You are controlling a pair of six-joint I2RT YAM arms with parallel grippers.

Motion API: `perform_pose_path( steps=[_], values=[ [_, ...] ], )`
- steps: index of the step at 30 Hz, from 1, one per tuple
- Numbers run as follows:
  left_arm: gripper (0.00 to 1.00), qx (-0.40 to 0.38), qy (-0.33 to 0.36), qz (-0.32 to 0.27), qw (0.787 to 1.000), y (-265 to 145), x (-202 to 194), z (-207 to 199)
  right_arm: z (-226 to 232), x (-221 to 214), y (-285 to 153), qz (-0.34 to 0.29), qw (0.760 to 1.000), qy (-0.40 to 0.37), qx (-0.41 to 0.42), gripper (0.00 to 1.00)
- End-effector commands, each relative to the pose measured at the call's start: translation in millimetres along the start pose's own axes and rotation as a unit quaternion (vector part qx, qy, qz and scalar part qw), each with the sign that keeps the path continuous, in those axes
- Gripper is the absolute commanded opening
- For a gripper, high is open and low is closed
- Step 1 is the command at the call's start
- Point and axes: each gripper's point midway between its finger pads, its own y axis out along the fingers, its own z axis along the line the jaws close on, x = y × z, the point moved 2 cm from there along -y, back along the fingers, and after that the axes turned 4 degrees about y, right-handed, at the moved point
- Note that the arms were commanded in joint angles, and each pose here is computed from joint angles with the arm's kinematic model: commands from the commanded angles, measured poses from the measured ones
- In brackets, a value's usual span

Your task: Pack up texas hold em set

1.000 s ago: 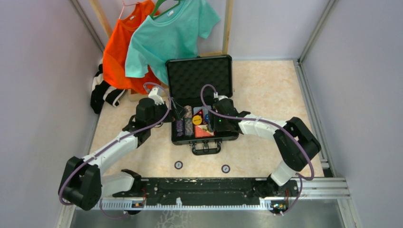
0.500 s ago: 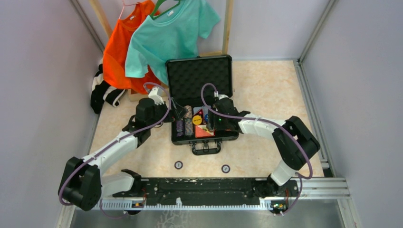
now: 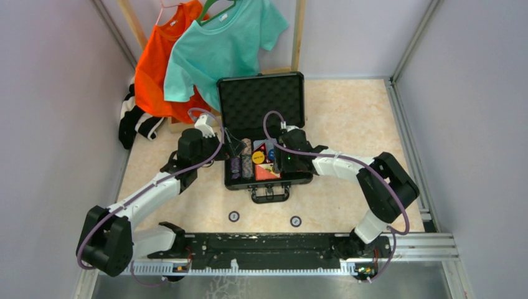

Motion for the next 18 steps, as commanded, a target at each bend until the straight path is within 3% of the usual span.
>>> perform_pose_path(
  steps=[1,8,18],
  values=[
    [0.93,-0.018,0.007,-0.013,1.0,-1.4,5.4,-7.7,15.6,19.2,-6.1,-0.024,1.0,-0.013,0.015,0.55],
    [0.93,-0.017,0.009,-0.016,1.0,-2.9,7.1,-8.0,20.8,16.6,0.7,-0.018,1.0,-0.021,0.001,0.54],
    [0.93,-0.021,0.007,-0.012,1.0,-1.5,5.3,-9.5,15.4,13.8,-5.2,-0.018,1.0,-0.02,-0.009,0.43]
  ],
)
